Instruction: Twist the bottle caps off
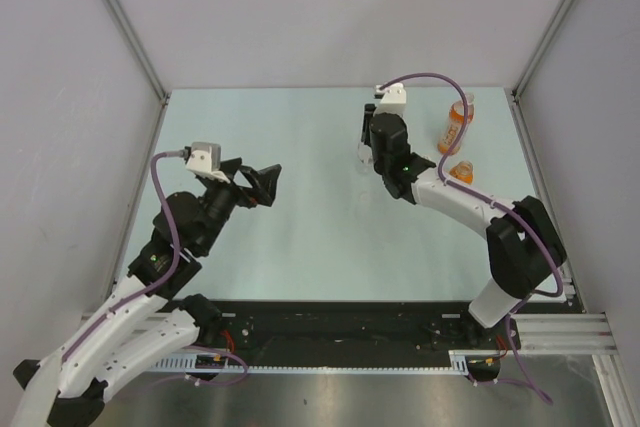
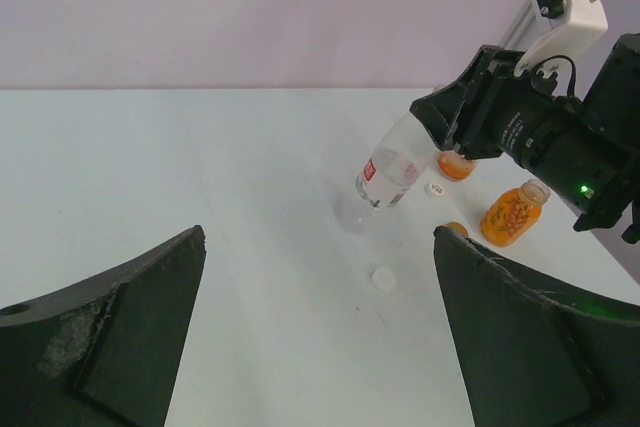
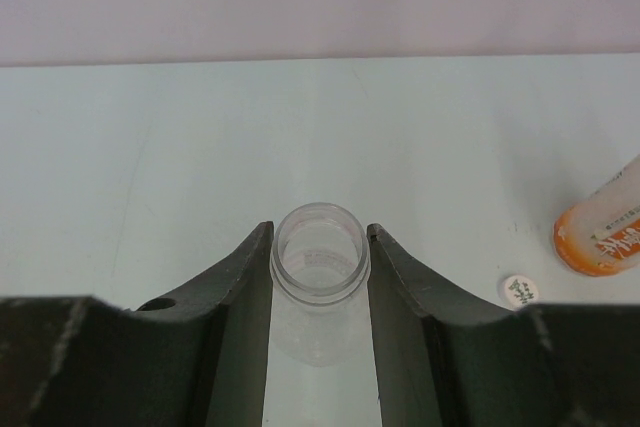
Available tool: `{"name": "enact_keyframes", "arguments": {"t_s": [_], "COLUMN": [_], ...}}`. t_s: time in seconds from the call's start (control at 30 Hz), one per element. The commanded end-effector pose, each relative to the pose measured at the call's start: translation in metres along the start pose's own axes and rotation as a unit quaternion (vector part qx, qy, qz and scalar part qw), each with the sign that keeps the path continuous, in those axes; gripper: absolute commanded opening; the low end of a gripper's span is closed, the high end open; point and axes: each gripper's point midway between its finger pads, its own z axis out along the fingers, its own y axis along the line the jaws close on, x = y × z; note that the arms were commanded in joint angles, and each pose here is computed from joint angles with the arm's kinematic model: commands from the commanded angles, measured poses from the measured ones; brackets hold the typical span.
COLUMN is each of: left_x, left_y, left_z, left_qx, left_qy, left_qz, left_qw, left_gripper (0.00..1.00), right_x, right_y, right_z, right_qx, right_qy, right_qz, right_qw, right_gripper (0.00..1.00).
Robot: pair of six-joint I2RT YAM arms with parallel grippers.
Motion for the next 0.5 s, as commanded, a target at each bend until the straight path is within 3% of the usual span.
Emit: {"name": "enact_keyframes", "arguments": {"t_s": [0.0, 0.47], "left_x": [-0.004, 0.002], "left_y": [0.002, 0.001], "left_z": [0.001, 0.004], "left_qx": [-0.006, -0.003], "left_qy": [-0.004, 0.005], "left_qz": [0.009, 0.012], "left_qw": [1.000, 1.000], "left_gripper": [1.00, 1.00], "right_x": [-0.030, -0.007], "right_y": [-0.004, -0.006], "right_z": [0.010, 0.025], "right_qx": [0.017, 0.022], "right_qy": [-0.039, -0.004], "right_qz": [0.028, 0.015], "right_qw": [0.999, 1.000], "right_gripper": [0.00, 0.00]}}
